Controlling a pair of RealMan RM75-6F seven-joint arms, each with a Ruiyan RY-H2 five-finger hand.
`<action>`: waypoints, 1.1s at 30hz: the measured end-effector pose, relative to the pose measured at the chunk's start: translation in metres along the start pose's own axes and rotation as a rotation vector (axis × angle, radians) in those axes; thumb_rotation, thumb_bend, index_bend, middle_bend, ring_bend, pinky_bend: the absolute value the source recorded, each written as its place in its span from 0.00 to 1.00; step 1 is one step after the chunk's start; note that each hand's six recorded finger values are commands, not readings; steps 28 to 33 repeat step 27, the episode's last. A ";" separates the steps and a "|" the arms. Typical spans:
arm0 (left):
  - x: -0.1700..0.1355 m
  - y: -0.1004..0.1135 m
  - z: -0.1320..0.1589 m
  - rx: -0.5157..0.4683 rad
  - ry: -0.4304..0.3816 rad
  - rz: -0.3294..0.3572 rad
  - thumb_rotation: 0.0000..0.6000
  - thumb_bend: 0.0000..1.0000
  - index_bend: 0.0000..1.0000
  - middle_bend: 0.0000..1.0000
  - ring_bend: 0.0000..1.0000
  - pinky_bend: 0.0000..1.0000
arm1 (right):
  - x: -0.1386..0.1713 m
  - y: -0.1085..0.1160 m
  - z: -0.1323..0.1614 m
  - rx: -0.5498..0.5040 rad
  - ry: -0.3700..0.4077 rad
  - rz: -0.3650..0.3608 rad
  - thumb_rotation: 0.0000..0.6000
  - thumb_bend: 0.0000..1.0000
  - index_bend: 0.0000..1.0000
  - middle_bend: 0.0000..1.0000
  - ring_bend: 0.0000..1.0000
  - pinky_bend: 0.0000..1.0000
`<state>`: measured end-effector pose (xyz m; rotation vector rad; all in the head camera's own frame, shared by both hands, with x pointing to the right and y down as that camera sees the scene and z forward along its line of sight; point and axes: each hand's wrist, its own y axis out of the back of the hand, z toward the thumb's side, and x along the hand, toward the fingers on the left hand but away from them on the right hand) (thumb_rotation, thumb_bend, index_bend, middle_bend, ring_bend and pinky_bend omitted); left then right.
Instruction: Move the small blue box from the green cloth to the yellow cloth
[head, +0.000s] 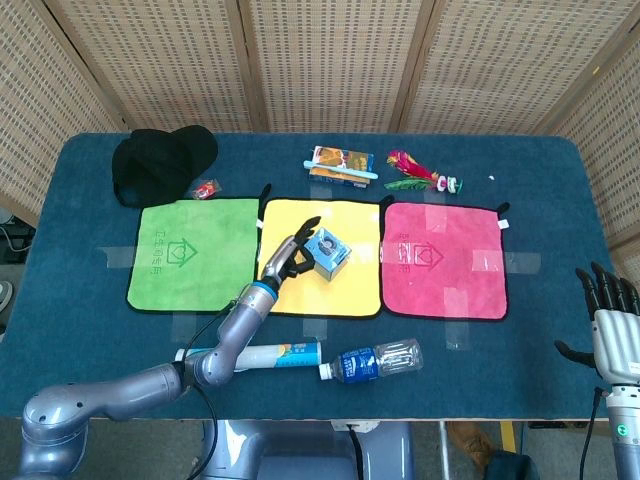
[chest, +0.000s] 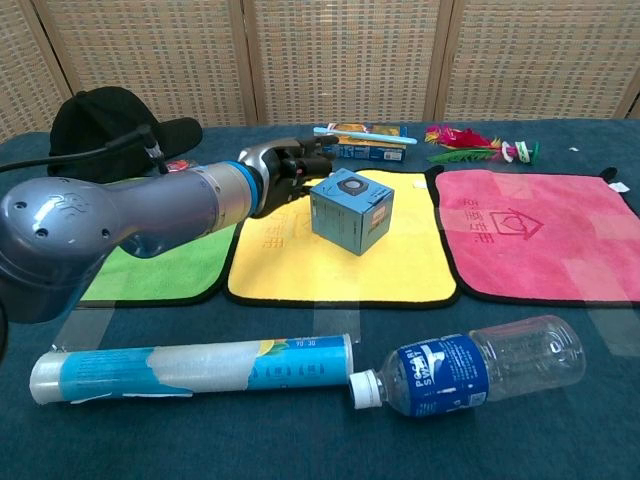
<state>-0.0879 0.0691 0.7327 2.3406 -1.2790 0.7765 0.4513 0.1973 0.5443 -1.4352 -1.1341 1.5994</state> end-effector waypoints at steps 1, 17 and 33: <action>-0.003 0.006 0.006 0.011 -0.018 0.013 1.00 1.00 0.00 0.00 0.00 0.00 | 0.000 0.000 0.000 0.000 0.000 0.000 1.00 0.00 0.00 0.00 0.00 0.00; -0.147 0.179 0.012 0.707 -0.071 0.401 1.00 0.00 0.00 0.00 0.00 0.00 | 0.004 -0.002 0.012 0.004 0.044 0.002 1.00 0.00 0.00 0.00 0.00 0.00; -0.311 0.219 -0.035 0.948 0.141 0.579 1.00 0.00 0.00 0.00 0.00 0.00 | 0.010 -0.002 0.023 0.004 0.086 -0.004 1.00 0.00 0.00 0.00 0.00 0.00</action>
